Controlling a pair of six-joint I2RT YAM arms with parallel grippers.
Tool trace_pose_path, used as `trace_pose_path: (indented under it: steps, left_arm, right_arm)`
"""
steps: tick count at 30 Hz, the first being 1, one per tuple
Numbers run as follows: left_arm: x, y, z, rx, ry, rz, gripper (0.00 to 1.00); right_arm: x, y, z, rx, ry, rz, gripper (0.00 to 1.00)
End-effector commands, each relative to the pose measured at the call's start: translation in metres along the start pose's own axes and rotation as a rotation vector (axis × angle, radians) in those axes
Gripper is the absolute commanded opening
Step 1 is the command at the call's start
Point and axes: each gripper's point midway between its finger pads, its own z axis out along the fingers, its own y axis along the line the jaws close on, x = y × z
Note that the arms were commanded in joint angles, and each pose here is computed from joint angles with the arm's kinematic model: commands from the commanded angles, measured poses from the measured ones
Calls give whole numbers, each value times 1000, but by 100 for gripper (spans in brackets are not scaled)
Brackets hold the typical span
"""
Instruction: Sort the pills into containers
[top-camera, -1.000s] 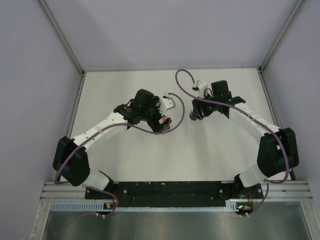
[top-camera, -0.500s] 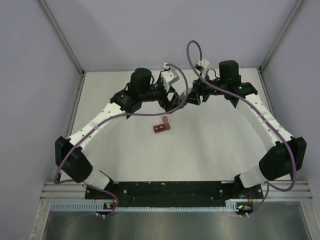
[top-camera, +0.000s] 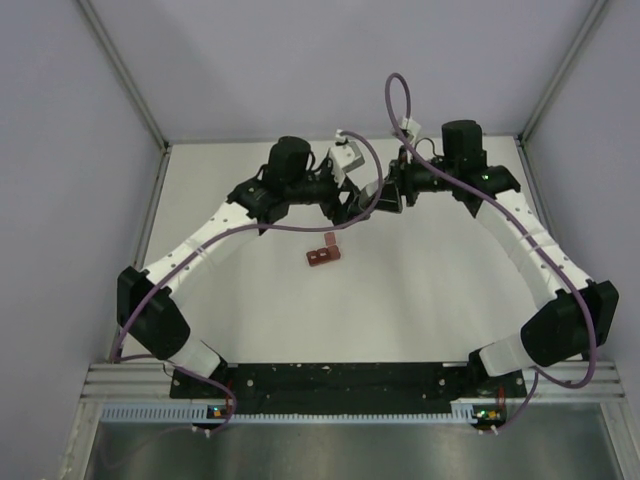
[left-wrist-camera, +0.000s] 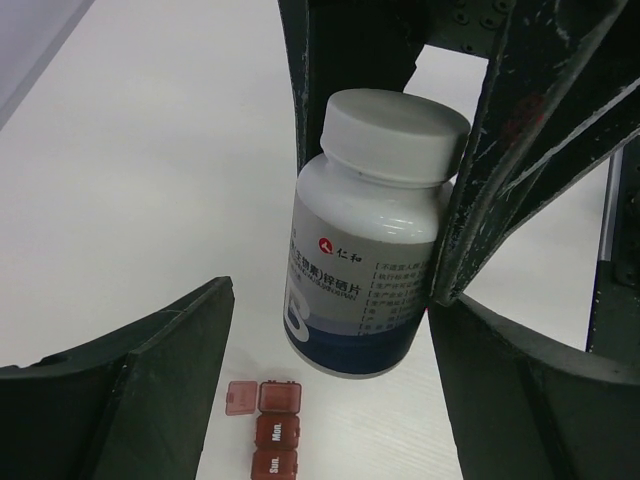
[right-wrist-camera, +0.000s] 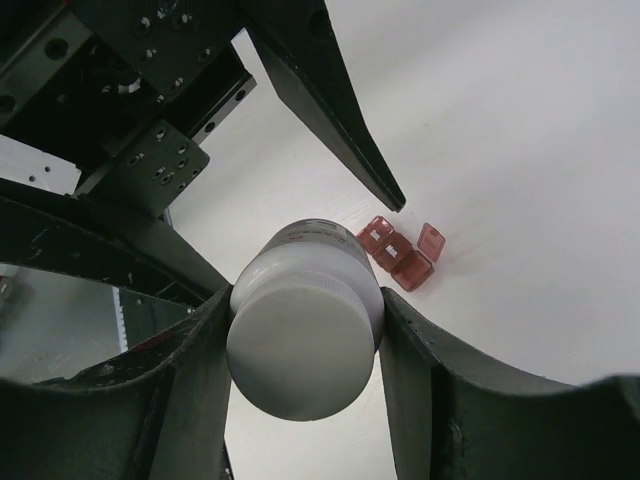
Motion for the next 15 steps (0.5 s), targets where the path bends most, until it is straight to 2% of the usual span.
trace_pose_path:
  steps: [1,11,15]
  left_arm:
    - [-11,-6,-4,13,-35,60,82]
    - [-5,-8,0,24,-28,58,75]
    - [-4,-9,2,30,-28,53,67]
  right_arm:
    - [-29,29,-10,-66,-76,-67,0]
    - [-29,31,-11,-81,-85,-42,0]
    - [-25,29,-10,-81,-84,-31,0]
